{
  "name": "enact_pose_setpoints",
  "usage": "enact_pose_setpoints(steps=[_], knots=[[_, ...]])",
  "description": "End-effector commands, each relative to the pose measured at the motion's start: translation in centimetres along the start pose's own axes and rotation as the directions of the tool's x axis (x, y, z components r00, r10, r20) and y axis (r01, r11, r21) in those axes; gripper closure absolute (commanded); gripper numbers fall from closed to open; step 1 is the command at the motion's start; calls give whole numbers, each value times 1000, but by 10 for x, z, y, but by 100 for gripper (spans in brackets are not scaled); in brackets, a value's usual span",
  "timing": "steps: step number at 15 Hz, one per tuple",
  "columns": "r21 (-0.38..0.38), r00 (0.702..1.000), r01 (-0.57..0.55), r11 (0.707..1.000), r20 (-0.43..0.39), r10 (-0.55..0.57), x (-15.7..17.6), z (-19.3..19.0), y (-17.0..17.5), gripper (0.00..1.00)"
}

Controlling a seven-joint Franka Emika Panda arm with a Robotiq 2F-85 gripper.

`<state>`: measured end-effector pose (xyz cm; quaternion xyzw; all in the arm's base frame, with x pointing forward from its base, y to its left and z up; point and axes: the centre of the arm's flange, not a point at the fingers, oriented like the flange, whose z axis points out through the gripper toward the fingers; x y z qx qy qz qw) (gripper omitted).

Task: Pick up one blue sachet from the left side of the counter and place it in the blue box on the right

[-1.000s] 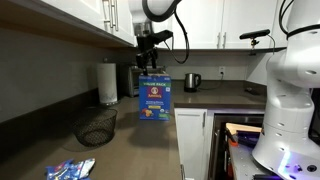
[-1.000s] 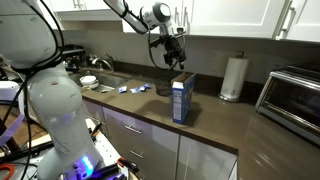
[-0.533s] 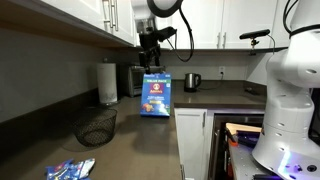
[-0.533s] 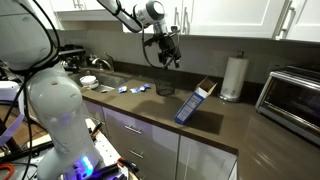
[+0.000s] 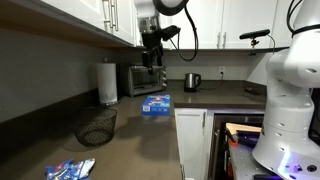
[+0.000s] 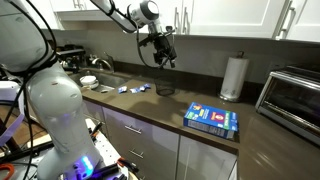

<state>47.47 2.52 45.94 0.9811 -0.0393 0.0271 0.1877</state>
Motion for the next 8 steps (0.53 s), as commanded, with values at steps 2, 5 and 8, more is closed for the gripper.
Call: enact_pose_setpoints(steps=[2,5,8], knots=[[1,1000,29,1000,3,-29,-13,0,4,0],[48,995,97,994,8,-98,-15,5,4,0],[94,986,163,982,19,-165,-16,8,5,0]])
